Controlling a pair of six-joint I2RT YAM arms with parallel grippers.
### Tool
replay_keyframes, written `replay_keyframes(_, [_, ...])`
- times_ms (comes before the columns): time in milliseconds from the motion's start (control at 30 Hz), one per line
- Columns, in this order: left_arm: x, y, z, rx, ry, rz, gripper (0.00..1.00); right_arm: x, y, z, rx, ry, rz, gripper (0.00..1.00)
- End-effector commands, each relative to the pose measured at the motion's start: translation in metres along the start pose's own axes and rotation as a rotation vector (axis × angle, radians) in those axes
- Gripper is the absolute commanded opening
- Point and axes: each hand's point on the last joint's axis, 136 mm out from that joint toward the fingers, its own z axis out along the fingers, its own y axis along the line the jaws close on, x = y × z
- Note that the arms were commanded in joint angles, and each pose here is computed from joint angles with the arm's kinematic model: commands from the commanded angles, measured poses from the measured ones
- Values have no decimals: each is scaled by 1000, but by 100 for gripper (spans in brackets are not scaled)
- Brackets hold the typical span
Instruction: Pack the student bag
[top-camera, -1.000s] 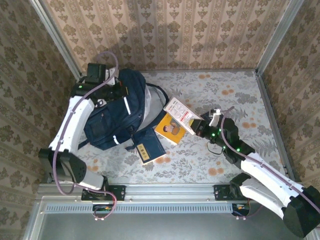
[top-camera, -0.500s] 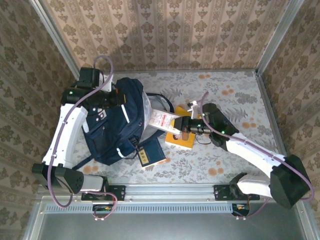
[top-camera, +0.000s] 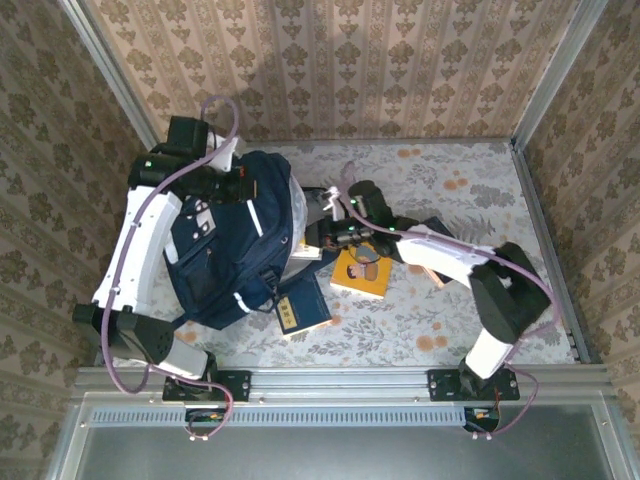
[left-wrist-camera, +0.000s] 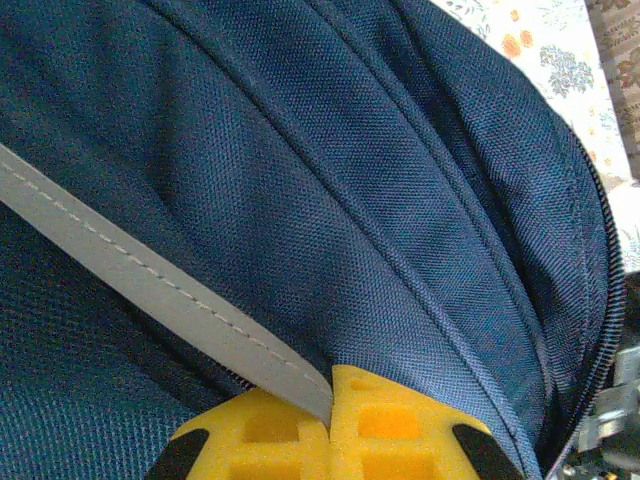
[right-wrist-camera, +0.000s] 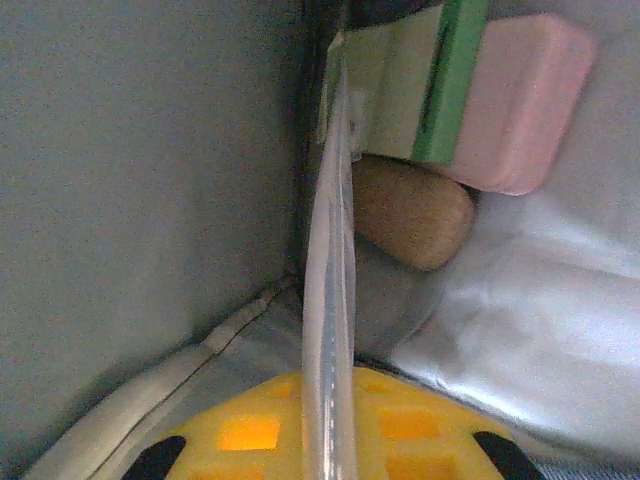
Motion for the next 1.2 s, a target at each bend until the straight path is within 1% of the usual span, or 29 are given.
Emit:
replay_keyframes(0, [-44, -36, -28, 72, -166, 189, 0, -1, 19, 28, -61, 65, -31, 7])
replay_keyframes(167, [-61, -51, -35, 122, -196, 224, 0, -22, 7, 66, -69, 50, 53, 6])
replay_keyframes(200, [-63, -53, -36, 129, -198, 228, 0, -26, 4, 73, -70, 46, 68, 8])
replay_keyframes(233, [-65, -55, -37, 134, -203, 232, 0, -33, 4, 78, -73, 34, 75, 11])
replay_keyframes(267, [-67, -56, -37, 136, -204, 234, 0, -34, -4, 85, -57, 30, 92, 14])
replay_keyframes(400, [-76, -58, -40, 136, -223, 240, 0, -44, -17, 109, 0, -13, 105, 16])
replay_keyframes(467, [-80, -58, -40, 129, -230, 242, 0, -46, -18, 121, 28, -31, 100, 16])
replay_keyframes(533, [-84, -55, -38, 122, -229, 238, 0, -51, -16, 133, 70, -52, 81, 19])
replay_keyframes(567, [-85, -54, -37, 116, -227, 233, 0, -49, -20, 139, 97, -53, 77, 21])
replay_keyframes(600, [-86, -51, -36, 104, -228, 228, 0, -50, -21, 144, 120, -57, 68, 26])
replay_keyframes(700, [-87, -37, -35, 42, -227, 204, 0, -50, -25, 155, 160, -44, 67, 44])
replay_keyframes(767, [-87, -24, -35, -2, -229, 179, 0, -54, -20, 153, 153, -51, 56, 52])
replay_keyframes(933, [-90, 11, -39, -36, -261, 73, 0, -64, 4, 131, 123, -95, -28, 72])
replay_keyframes(1033, [-91, 26, -38, -42, -266, 28, 0, -70, 17, 116, 143, -114, -84, 83])
replay_keyframes(1167, [-91, 38, -36, -78, -260, 11, 0, -82, 27, 93, 131, -159, -89, 90])
